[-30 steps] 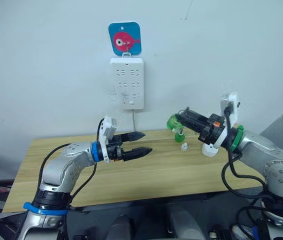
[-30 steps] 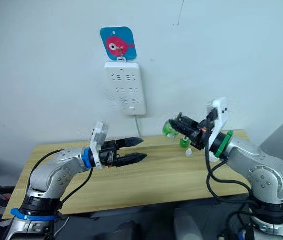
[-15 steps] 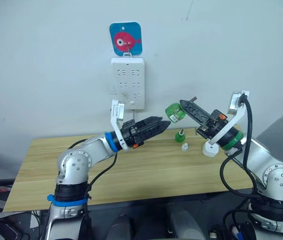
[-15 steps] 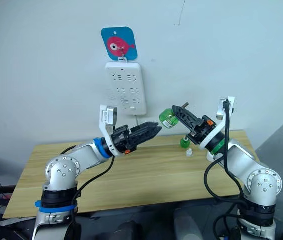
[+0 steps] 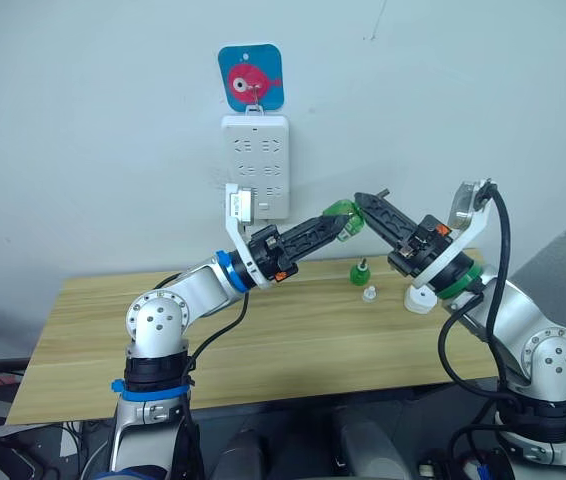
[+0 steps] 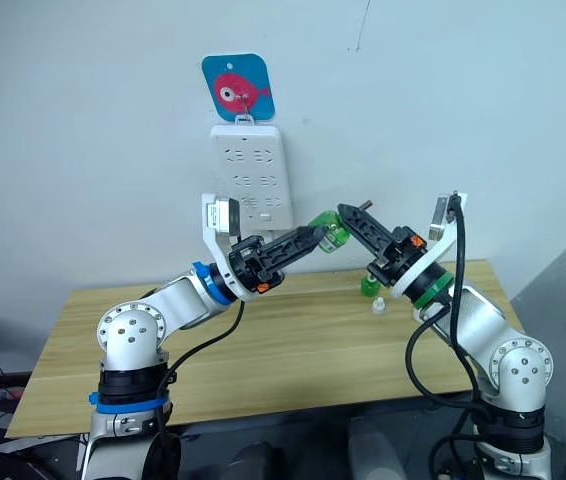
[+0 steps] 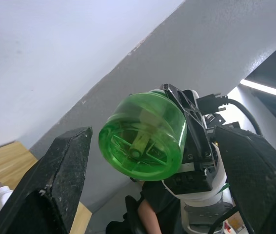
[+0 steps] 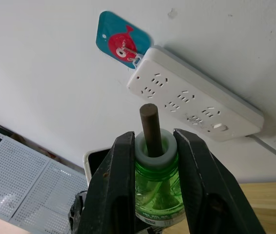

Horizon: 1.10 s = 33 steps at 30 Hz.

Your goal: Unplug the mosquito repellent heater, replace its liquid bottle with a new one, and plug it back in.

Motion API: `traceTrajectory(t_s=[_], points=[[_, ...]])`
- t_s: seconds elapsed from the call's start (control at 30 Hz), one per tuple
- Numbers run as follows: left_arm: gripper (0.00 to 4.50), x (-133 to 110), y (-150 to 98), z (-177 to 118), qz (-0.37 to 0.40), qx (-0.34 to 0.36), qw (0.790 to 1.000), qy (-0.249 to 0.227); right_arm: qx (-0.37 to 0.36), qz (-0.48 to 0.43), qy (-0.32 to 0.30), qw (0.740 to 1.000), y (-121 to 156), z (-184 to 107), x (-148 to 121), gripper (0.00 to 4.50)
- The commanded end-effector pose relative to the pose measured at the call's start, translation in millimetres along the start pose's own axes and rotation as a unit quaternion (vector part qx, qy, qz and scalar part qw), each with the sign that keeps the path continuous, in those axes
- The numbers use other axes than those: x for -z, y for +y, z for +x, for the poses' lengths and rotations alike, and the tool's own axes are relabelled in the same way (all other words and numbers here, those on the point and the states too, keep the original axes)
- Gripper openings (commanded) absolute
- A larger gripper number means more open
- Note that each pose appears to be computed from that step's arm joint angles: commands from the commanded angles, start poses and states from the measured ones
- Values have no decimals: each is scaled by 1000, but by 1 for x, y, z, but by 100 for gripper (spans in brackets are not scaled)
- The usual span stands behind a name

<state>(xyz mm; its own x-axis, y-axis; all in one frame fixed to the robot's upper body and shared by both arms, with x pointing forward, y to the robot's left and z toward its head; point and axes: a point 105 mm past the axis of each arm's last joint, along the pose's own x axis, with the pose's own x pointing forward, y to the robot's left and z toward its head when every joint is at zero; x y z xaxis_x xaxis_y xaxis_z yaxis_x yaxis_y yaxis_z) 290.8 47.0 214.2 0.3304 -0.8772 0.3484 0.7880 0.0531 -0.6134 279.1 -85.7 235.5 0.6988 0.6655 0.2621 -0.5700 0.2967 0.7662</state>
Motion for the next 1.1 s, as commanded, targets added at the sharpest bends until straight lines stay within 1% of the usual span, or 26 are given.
traceTrajectory(t_s=[0.03,0.2,0.3,0.43,0.47,0.6,0.77,0.87,0.9,0.97,1.0,1.1], points=[[422,-5,-10,6,-2,24,1000,-11,-32,3,-3,999,17,-2,1,81],[422,-5,-12,7,-13,31,999,-11,-32,9,-2,999,15,-3,3,81],[362,-4,-12,7,-19,32,999,-13,-35,12,-1,999,15,-4,4,81],[244,-1,-13,9,-24,38,999,-12,-37,15,2,999,16,-5,8,81],[233,0,-13,9,-25,39,999,-11,-37,16,2,999,16,-5,8,81],[233,5,-14,8,-30,42,999,-5,-41,19,2,999,18,-5,9,81],[232,4,-14,9,-41,42,998,-7,-44,23,2,999,22,-3,11,81],[232,2,-18,6,-62,62,996,-12,-44,25,-2,999,23,-1,10,81],[232,4,-18,5,-59,60,996,-6,-45,25,-4,999,23,-1,9,81],[303,6,-17,4,-57,55,997,-1,-45,25,-6,999,24,1,9,81],[312,6,-17,3,-58,54,997,-1,-45,25,-6,999,24,1,9,81],[395,7,-19,3,-54,55,997,4,-44,25,-9,999,24,2,8,81]])
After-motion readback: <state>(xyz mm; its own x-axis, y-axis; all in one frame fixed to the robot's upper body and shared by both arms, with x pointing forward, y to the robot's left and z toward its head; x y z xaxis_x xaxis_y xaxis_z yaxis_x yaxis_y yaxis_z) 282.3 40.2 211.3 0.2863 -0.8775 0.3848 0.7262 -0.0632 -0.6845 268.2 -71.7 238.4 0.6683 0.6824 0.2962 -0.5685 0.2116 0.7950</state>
